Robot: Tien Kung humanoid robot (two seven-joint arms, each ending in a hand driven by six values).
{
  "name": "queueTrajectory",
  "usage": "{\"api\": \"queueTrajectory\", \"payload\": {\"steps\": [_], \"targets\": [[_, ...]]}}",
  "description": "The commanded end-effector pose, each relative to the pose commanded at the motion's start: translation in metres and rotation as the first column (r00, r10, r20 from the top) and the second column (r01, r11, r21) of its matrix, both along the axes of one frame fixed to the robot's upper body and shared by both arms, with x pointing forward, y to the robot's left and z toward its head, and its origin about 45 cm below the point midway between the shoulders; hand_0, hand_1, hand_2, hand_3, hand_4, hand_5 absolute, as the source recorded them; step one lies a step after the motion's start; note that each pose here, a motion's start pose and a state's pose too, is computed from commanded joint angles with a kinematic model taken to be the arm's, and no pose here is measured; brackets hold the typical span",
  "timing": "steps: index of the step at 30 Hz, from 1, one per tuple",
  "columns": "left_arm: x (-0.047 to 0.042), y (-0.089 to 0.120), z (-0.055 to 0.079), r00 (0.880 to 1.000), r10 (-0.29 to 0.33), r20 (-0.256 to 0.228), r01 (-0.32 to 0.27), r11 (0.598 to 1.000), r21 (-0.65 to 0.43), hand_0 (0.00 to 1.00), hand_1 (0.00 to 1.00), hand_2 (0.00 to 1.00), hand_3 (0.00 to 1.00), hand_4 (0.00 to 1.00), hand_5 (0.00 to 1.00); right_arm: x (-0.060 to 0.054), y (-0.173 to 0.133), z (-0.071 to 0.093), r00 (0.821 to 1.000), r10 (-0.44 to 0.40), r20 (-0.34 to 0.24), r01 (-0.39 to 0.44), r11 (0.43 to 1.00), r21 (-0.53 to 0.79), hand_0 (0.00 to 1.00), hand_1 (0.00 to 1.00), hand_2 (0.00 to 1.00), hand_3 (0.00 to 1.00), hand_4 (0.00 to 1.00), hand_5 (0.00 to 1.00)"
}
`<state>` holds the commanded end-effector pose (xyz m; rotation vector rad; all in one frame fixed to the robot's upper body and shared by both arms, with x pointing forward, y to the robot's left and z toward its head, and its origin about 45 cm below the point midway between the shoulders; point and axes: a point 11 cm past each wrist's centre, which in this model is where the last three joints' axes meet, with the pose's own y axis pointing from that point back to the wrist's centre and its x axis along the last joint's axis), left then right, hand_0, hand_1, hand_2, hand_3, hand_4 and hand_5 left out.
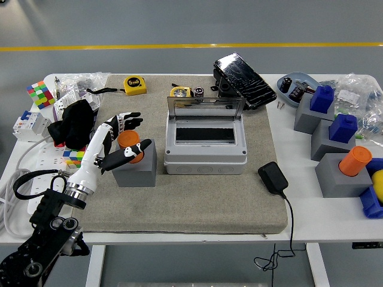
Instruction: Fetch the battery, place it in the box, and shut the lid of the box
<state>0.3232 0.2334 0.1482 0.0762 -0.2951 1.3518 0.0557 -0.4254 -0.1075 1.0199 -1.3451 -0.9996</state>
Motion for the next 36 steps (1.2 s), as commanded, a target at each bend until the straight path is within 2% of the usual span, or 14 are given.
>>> {"api": "queueTrajectory", "payload": {"steps": [3, 4, 9, 10, 15, 16, 21, 22, 27, 28, 33, 34, 36], "targets": [[0.0004, -0.002, -0.002, 1.000, -0.003, -0.001, 0.003, 1.000, 0.004, 0.674, 0.662, 0.642, 0.726, 0.998, 0.186, 0.001, 0.000, 0.000, 1.000, 0.002, 0.001, -0.002, 1.000, 0.000, 0.642, 0.648, 0.658, 0.577, 0.975, 0.580], [0.0003, -0.003, -0.004, 1.000, -0.004, -0.001, 0.004, 1.000, 0.001, 0.560, 0.577, 0.524, 0.663, 0.998, 0.104, 0.001, 0.000, 0.000, 1.000, 0.002, 0.002, -0.002, 1.000, 0.000, 0.639, 0.648, 0.658, 0.577, 0.975, 0.580], [-0.0010, -0.008, -0.010, 1.000, -0.007, -0.005, 0.007, 1.000, -0.022, 0.560, 0.577, 0.524, 0.663, 0.998, 0.104, 0.001, -0.001, 0.000, 1.000, 0.001, 0.000, -0.001, 1.000, -0.001, 0.639, 0.648, 0.658, 0.577, 0.975, 0.580], [-0.0012, -0.009, -0.011, 1.000, -0.007, -0.004, 0.006, 1.000, -0.028, 0.421, 0.486, 0.467, 0.572, 0.998, 0.045, 0.001, -0.001, 0.000, 1.000, 0.001, 0.000, -0.001, 1.000, -0.001, 0.644, 0.648, 0.658, 0.578, 0.975, 0.580], [-0.0006, -0.015, -0.014, 1.000, -0.001, 0.003, 0.001, 0.997, -0.074, 0.421, 0.486, 0.467, 0.572, 0.998, 0.045, -0.001, 0.000, 0.000, 1.000, 0.000, -0.003, 0.000, 1.000, -0.001, 0.644, 0.648, 0.658, 0.578, 0.975, 0.580], [0.0000, -0.017, -0.014, 1.000, 0.001, 0.006, 0.000, 0.996, -0.086, 0.308, 0.393, 0.414, 0.489, 0.998, 0.005, -0.001, 0.000, 0.000, 1.000, 0.000, -0.002, 0.000, 1.000, 0.000, 0.640, 0.650, 0.658, 0.576, 0.975, 0.579], [0.0037, -0.021, -0.017, 1.000, 0.014, 0.014, -0.012, 0.992, -0.129, 0.308, 0.393, 0.414, 0.489, 0.998, 0.005, -0.001, 0.001, 0.000, 1.000, 0.000, -0.003, 0.000, 1.000, 0.001, 0.640, 0.650, 0.658, 0.576, 0.975, 0.579], [0.0044, -0.022, -0.017, 1.000, 0.019, 0.015, -0.016, 0.990, -0.140, 0.219, 0.320, 0.367, 0.452, 0.998, 0.002, -0.001, 0.000, 0.000, 1.000, 0.000, -0.003, 0.000, 1.000, 0.001, 0.641, 0.648, 0.658, 0.577, 0.975, 0.579], [0.0075, -0.026, -0.019, 0.999, 0.044, 0.024, -0.038, 0.980, -0.194, 0.219, 0.320, 0.367, 0.452, 0.998, 0.002, 0.000, 0.000, 0.000, 1.000, -0.002, -0.002, 0.002, 1.000, 0.000, 0.641, 0.648, 0.658, 0.577, 0.975, 0.579], [0.0077, -0.027, -0.019, 0.999, 0.047, 0.027, -0.041, 0.979, -0.199, 0.143, 0.194, 0.256, 0.361, 0.998, 0.002, 0.000, 0.000, 0.000, 1.000, -0.002, -0.002, 0.002, 1.000, 0.000, 0.640, 0.649, 0.658, 0.578, 0.975, 0.579], [0.0105, -0.029, -0.026, 0.998, 0.071, -0.004, -0.070, 0.973, -0.222, 0.143, 0.194, 0.256, 0.361, 0.998, 0.002, 0.000, 0.000, 0.000, 1.000, -0.003, -0.002, 0.003, 1.000, 0.000, 0.640, 0.649, 0.658, 0.578, 0.975, 0.579], [0.0109, -0.029, -0.026, 0.997, 0.074, -0.007, -0.074, 0.972, -0.223, 0.082, 0.072, 0.135, 0.224, 0.998, 0.002, 0.000, 0.000, 0.000, 1.000, -0.003, -0.002, 0.003, 1.000, 0.000, 0.642, 0.648, 0.658, 0.577, 0.975, 0.579], [0.0118, -0.027, -0.028, 0.996, 0.083, -0.014, -0.084, 0.971, -0.226, 0.082, 0.072, 0.135, 0.224, 0.998, 0.002, 0.000, 0.001, 0.000, 1.000, -0.002, -0.003, 0.002, 1.000, 0.001, 0.642, 0.648, 0.658, 0.577, 0.975, 0.579]]}}
